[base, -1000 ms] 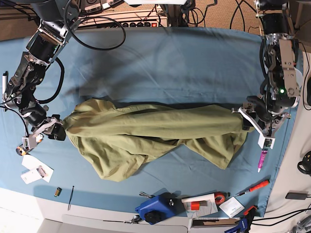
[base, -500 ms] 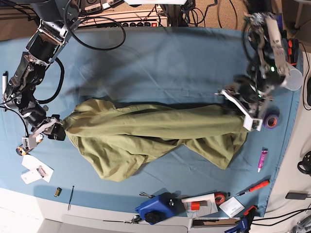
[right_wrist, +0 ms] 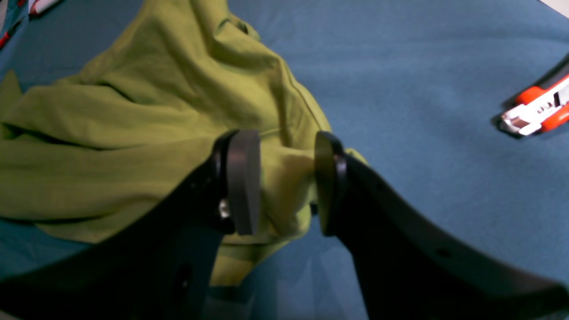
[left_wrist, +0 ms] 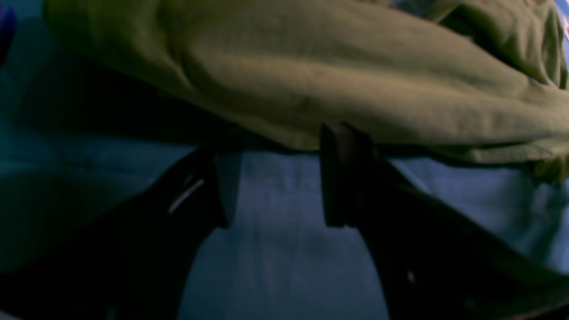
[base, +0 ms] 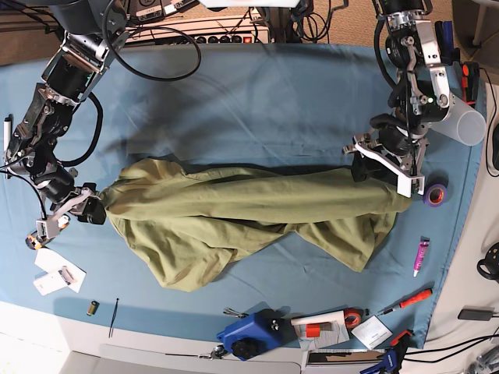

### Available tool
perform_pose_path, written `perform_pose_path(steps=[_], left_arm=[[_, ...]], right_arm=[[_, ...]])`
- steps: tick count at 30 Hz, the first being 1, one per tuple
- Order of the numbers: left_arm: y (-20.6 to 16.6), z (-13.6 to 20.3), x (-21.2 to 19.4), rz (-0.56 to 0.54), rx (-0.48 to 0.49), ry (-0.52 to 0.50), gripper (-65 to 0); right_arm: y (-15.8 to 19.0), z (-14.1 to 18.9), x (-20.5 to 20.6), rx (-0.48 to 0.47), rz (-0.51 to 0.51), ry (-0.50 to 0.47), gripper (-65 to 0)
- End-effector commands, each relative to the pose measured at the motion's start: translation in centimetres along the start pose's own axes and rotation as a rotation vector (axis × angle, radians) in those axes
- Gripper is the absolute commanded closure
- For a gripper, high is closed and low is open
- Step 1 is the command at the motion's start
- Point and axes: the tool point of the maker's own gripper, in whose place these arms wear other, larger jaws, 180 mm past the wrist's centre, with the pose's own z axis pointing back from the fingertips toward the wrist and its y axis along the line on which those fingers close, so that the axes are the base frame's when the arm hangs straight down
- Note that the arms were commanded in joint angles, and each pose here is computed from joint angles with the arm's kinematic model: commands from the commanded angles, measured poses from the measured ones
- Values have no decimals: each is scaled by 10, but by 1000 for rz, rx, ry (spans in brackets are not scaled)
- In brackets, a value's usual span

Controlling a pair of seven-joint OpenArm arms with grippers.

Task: Layout the t-shirt on the table in an organized manner, then fold the t-shirt properly
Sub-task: 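Release the shirt with the left gripper and regrasp nearby, then lift the shirt end with the left gripper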

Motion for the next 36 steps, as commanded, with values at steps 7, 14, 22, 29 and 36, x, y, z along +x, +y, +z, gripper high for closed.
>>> perform_pose_path(steps=[7,14,22,29,36], left_arm=[[-3,-13,1,64,-49,-17,-296],[1,-25,-11,168,-90,-7,-296],[7,-33,13,230,-144,-101,-295],[5,-53,2,269,-174,-45,-284],[-4,-49,-6,322,-237,12,-12]], right_arm=[[-2,6,24,-2,18,-65,-213],[-2,6,23,-1,18,-59,-213],[-2,6,23,-1,18,-58,-213],[-1,6,23,1,17,-59,-213],[-1,6,23,1,17,-61,-213]])
